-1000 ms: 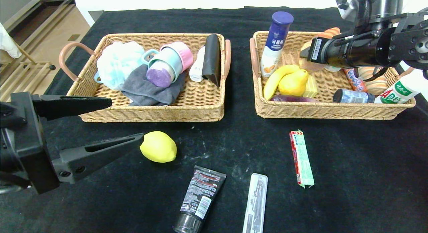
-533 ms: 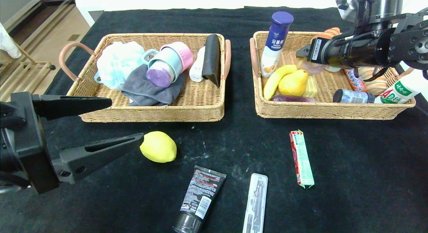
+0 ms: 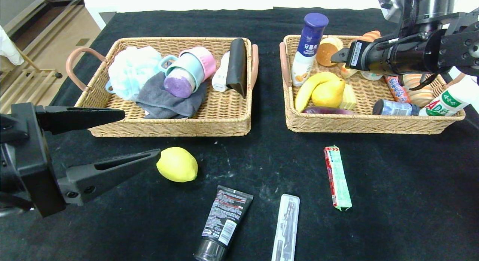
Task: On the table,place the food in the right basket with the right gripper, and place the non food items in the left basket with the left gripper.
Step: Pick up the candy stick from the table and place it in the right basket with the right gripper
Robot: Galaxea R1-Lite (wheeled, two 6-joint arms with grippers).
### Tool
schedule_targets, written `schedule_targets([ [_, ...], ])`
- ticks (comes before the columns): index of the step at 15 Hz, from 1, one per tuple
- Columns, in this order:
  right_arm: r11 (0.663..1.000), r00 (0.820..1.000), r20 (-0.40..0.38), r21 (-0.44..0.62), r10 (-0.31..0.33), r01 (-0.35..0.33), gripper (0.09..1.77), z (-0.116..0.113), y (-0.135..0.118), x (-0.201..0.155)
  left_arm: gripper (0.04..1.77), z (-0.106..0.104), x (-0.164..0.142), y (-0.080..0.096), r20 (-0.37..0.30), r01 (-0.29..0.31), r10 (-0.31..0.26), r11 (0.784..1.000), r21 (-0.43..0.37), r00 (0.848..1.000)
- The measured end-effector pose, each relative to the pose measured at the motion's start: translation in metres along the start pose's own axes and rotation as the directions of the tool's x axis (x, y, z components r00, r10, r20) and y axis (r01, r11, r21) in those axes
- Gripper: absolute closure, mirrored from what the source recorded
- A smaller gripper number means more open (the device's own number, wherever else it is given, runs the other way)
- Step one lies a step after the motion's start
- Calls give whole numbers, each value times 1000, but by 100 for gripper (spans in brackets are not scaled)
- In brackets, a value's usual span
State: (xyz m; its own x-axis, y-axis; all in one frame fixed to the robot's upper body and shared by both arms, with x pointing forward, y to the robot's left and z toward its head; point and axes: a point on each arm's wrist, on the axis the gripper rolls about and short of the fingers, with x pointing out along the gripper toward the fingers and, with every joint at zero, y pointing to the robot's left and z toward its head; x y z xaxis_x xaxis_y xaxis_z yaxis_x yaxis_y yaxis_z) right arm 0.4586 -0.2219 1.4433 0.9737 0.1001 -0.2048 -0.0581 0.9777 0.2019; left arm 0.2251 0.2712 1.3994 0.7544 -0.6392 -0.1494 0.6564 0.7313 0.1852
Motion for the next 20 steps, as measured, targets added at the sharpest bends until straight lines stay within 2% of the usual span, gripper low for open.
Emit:
schedule_targets([
  [5,1000,1000,2,-8,7,-7,20,3,0,-8,9,0,0,0,0,0,0,1000,0,1000],
  [9,1000,999,-38,-25,8,-9,18,6,1,-25,9,1,-1,0,4,-1,1,1000,1,1000],
  [15,998,992,-126,-58,30,-38,16,8,9,-68,9,2,-3,-1,10,-3,3,1000,3,1000],
  [20,994,971,-238,-100,9,-33,16,-11,18,-92,9,3,-4,-3,18,10,-10,1000,6,1000],
])
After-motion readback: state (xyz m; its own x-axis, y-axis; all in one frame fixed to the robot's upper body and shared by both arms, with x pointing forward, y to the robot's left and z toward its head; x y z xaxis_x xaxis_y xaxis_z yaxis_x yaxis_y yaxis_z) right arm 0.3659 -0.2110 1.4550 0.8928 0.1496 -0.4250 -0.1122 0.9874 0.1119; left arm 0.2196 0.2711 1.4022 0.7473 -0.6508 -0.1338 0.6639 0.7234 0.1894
